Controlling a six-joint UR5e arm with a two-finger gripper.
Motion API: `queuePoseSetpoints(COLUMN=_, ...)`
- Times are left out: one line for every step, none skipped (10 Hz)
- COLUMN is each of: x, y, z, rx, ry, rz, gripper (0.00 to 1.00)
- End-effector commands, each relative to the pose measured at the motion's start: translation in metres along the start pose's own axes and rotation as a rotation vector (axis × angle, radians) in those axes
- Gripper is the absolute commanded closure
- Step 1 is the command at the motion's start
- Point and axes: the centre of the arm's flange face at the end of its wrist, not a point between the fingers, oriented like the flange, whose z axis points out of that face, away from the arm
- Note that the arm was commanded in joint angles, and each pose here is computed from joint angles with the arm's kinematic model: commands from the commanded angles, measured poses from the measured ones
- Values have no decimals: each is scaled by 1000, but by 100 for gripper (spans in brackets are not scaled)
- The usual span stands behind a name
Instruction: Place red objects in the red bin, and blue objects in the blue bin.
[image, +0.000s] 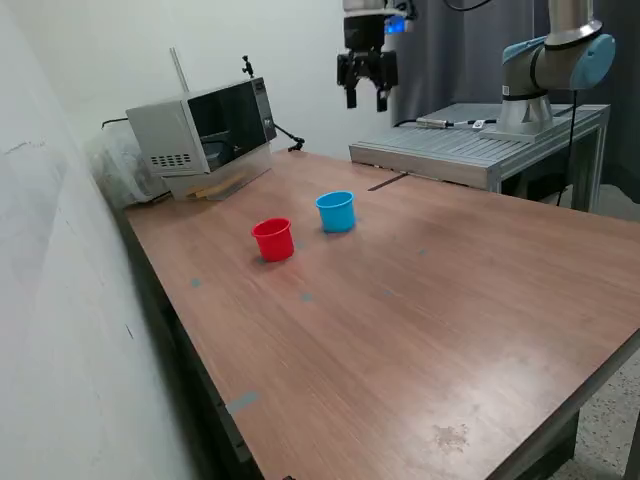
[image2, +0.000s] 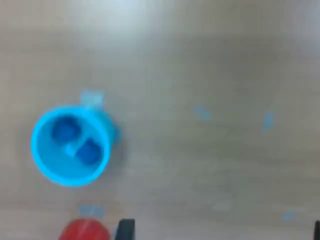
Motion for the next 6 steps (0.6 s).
queuePoseSetpoints(x=35, y=-78, z=-79, rx=61, ry=-31, rz=21, gripper=0)
queuePoseSetpoints(x=45, y=-97, z=-94, rx=83, ry=-38, rz=39, gripper=0)
queuePoseSetpoints(x=58, y=-114, z=-108, rx=92, ry=-45, rz=41, gripper=0)
queuePoseSetpoints(x=67, y=-130, z=-121, rx=95, ry=-45, rz=33, gripper=0)
queuePoseSetpoints(x=68, y=-141, z=-130, rx=96, ry=-41, rz=30, gripper=0)
queuePoseSetpoints(x=69, y=-147, z=-127, rx=119, ry=-35, rz=30, gripper=0)
